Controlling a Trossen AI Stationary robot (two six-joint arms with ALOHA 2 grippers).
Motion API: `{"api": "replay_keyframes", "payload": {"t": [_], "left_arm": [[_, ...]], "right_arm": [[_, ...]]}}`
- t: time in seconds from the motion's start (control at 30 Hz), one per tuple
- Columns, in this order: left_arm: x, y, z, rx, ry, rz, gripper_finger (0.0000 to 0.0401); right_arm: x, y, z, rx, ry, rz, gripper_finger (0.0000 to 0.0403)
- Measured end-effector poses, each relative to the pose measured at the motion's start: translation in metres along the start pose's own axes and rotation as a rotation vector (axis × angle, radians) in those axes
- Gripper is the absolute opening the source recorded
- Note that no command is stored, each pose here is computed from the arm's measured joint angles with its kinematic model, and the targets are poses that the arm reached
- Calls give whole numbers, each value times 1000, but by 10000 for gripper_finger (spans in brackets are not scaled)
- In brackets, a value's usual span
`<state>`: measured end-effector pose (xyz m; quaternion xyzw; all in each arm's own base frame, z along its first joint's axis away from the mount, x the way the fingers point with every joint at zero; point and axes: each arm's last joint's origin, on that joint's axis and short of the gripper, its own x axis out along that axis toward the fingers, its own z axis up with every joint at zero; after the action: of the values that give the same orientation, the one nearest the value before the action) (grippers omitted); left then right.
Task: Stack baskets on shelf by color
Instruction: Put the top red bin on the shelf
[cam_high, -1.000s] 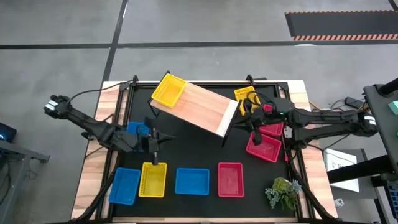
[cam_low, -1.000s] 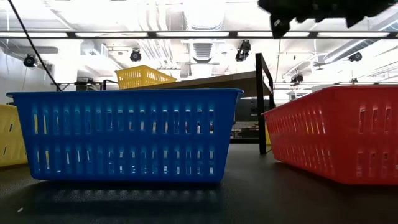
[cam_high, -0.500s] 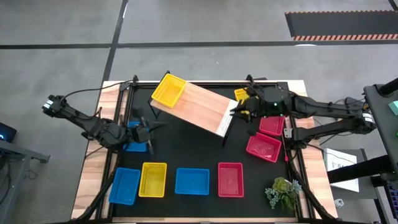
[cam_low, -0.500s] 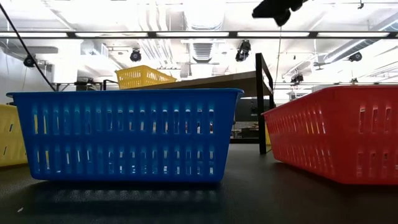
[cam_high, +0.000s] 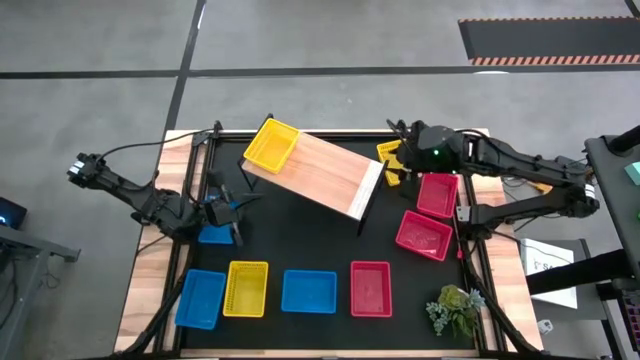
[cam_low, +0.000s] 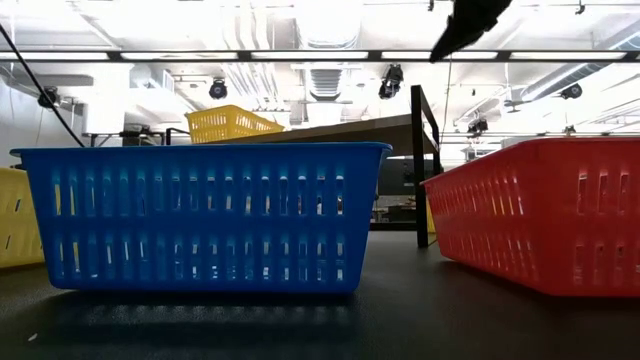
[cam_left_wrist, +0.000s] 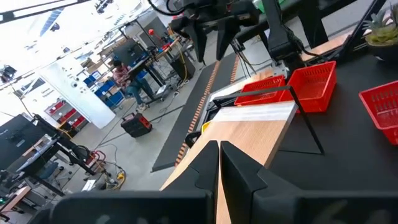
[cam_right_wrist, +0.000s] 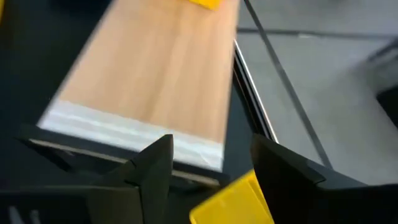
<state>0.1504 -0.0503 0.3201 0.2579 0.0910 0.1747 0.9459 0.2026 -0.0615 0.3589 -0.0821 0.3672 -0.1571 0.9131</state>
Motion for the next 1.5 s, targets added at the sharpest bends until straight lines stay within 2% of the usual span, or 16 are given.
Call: {"api": "replay_keyframes", "payload": {"t": [0.3,0.4,0.57,0.7,0.77,0.93,1.03,1.13,1.27,1.33,1.5], "left_arm": [[3,-4,0,37,11,-5,0],[3,-4,-1,39,12,-7,0],[3,-4,-1,38,12,-6,0],[3,-4,-1,39,13,-7,0],[3,-4,-1,39,12,-7,0],[3,-4,0,38,11,-6,0],[3,-4,0,38,11,-6,0],[3,-4,0,38,11,-6,0],[3,-4,-1,43,14,-7,0],[3,-4,-1,54,16,-9,0],[3,-5,-2,75,17,-9,0]], "right_arm": [[11,-11,-25,37,184,-19,206],[10,-9,-33,96,264,-7,205],[4,-2,-49,309,442,58,205],[-2,4,-57,431,563,111,205],[-3,5,-59,509,594,83,205],[1,3,-61,812,622,-86,205],[10,7,-65,930,680,-92,205],[22,12,-73,928,760,-88,205],[31,19,-87,714,893,59,205],[35,23,-93,625,924,94,205],[42,27,-107,535,948,110,194]]}}
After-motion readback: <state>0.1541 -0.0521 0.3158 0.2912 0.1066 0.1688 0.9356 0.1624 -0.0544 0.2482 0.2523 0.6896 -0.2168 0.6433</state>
